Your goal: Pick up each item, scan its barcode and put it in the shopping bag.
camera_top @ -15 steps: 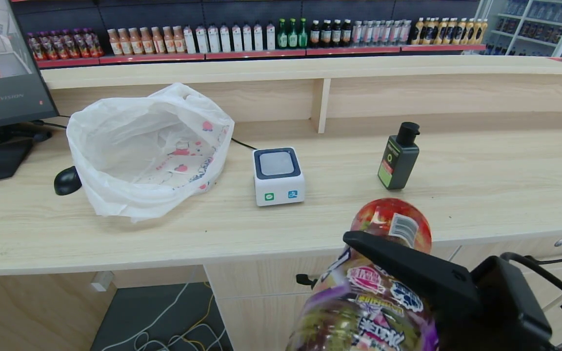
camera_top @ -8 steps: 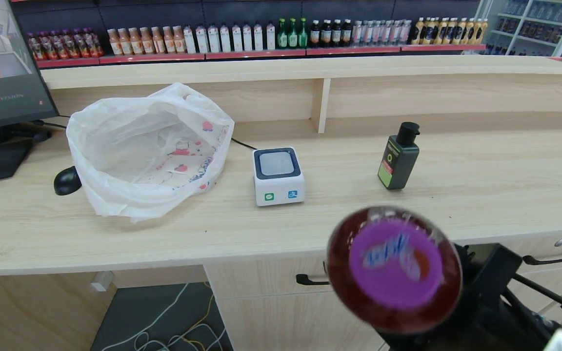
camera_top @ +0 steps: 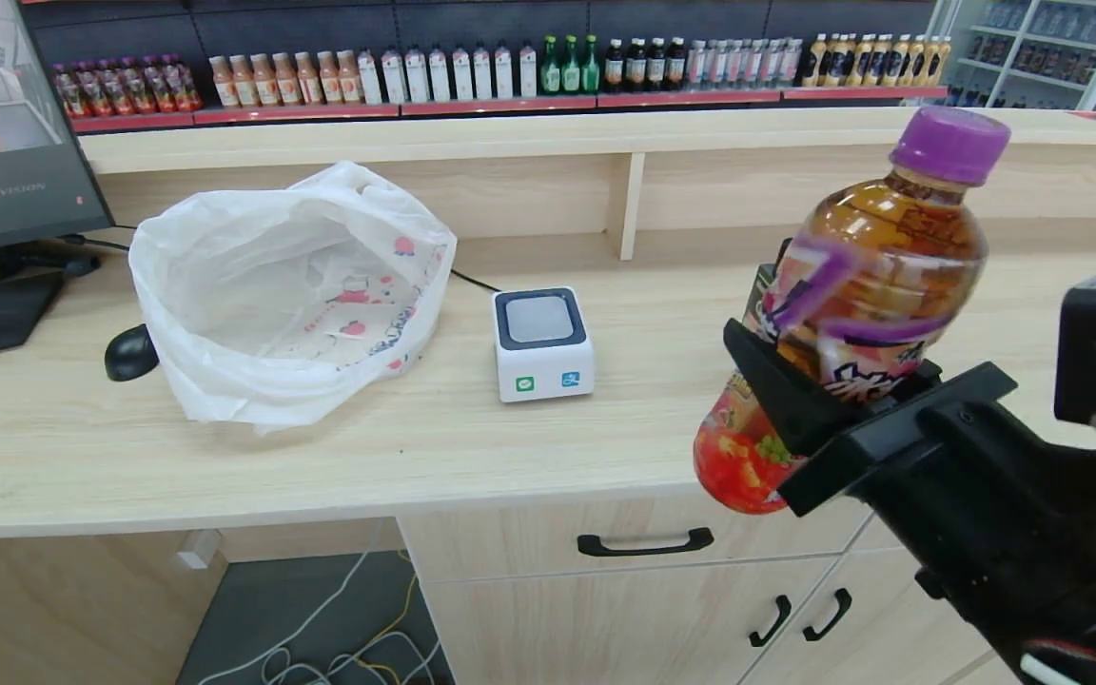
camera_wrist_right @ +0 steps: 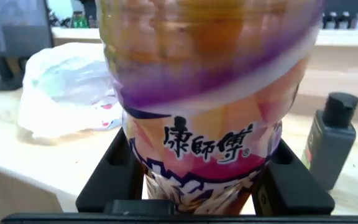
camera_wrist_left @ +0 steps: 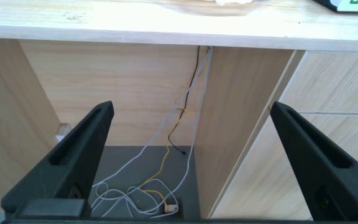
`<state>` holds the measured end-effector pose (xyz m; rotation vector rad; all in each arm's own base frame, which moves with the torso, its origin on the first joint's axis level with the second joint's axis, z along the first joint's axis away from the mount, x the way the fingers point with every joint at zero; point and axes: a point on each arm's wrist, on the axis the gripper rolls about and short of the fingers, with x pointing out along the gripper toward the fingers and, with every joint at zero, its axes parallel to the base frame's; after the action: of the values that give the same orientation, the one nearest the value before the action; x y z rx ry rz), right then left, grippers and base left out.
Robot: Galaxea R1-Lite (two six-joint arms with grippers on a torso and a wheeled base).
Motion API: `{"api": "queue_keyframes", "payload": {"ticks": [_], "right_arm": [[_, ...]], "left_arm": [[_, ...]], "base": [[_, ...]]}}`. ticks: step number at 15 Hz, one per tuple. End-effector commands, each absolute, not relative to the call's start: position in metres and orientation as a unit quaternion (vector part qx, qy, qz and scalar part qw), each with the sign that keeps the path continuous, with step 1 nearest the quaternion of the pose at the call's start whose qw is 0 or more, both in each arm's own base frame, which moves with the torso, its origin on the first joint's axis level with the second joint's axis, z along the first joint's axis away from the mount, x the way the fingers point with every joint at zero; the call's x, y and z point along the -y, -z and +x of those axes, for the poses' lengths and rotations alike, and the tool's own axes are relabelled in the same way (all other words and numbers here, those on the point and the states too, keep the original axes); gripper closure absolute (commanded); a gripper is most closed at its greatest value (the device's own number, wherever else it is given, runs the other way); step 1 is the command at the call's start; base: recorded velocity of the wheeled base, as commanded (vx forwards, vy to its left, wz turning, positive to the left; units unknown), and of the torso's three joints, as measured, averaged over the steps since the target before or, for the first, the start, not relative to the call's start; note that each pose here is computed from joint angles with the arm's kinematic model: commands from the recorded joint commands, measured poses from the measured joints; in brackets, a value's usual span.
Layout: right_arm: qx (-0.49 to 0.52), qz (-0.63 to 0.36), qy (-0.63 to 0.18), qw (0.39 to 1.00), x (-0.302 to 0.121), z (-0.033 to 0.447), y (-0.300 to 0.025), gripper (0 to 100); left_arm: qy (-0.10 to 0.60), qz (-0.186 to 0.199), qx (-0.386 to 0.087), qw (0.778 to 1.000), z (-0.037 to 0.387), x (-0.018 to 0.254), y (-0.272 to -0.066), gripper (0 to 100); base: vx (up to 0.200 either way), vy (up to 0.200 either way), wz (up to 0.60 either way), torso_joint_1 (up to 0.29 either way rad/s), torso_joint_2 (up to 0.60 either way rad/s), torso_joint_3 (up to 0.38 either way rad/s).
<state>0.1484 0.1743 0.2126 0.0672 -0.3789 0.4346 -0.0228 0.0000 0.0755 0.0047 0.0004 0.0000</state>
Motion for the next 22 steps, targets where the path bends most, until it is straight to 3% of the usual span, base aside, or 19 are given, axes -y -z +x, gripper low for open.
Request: {"api": "queue_keyframes", "payload": {"ticks": [1, 16, 22], "right_arm": [[0.174, 0.065, -0.179, 0.966, -0.163, 0.167, -0.209, 100], [0.189, 0.093, -0.135, 0.968, -0.146, 0.215, -0.220, 100], [0.194, 0.094, -0.129, 0.968, -0.144, 0.217, -0.222, 100]], "left_arm": [[0.000, 0.002, 0.000, 1.000, -0.023, 0.000, -0.075, 0], [0.000, 0.002, 0.000, 1.000, -0.023, 0.000, -0.075, 0], [0.000, 0.002, 0.000, 1.000, -0.023, 0.000, -0.075, 0]], "base": [[0.000, 0.000, 0.00, 0.000, 0.00, 0.000], [0.000, 0.000, 0.00, 0.000, 0.00, 0.000], [0.000, 0.200, 0.00, 0.006, 0.00, -0.001]]}}
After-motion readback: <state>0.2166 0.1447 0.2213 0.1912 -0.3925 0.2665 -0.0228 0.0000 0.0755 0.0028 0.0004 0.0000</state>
